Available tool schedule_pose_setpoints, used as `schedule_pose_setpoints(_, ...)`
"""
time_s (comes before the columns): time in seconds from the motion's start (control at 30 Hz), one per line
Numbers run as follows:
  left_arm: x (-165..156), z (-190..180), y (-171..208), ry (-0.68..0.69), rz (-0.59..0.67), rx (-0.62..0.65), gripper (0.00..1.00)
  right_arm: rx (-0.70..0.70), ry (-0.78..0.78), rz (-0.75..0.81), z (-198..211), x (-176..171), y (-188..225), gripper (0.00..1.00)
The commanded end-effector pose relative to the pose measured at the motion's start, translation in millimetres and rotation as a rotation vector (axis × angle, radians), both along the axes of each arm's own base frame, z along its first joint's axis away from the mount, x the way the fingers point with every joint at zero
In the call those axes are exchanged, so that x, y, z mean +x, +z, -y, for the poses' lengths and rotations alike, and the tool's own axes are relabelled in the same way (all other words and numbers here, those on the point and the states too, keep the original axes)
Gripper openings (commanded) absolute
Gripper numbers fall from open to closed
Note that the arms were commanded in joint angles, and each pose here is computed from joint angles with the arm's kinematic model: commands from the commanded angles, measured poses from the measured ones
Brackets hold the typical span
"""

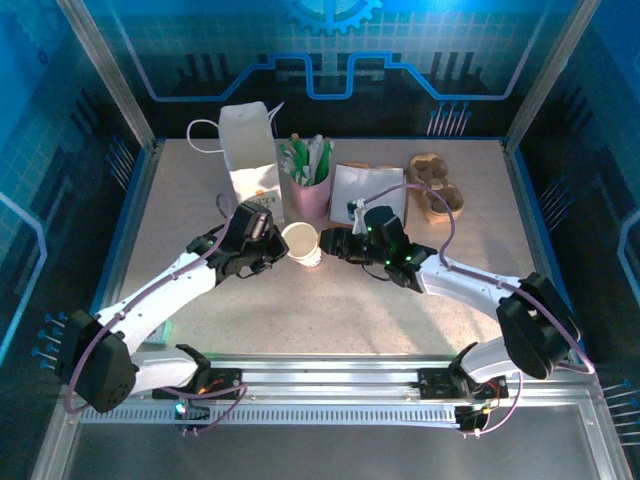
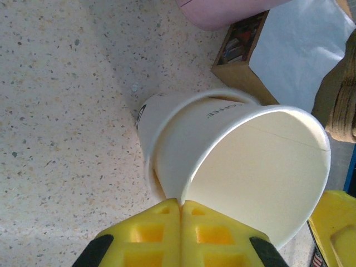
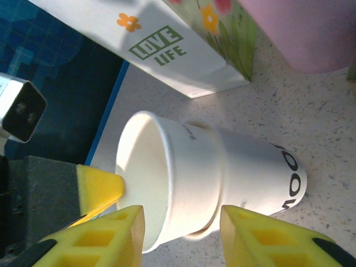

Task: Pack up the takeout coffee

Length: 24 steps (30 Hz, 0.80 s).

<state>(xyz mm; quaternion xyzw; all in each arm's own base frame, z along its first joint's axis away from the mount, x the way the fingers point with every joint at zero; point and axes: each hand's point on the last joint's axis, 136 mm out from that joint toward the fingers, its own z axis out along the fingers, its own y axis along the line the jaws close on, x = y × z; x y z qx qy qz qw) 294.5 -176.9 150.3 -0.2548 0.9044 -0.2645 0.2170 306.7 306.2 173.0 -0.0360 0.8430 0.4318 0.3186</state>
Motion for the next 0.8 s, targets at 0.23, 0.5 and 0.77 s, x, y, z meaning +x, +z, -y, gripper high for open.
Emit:
schedule_pose_setpoints(0.23, -1, 1, 6, -0.01, 0.009, -0.008, 0.0, 0.095, 0.026, -0.052, -8, -3, -12, 0.41)
schedule_pose_setpoints(0.5, 23, 2, 57, -0.02, 0.123, 0.01, 0.0, 0.04, 0.007, -0.012, 1, 1, -5, 0.41)
schedule_pose_setpoints(0.77, 47, 5, 87, -0.04, 0.172, 0.025, 0.0, -0.069, -0.007, -0.008, 14, -1, -2, 0.42)
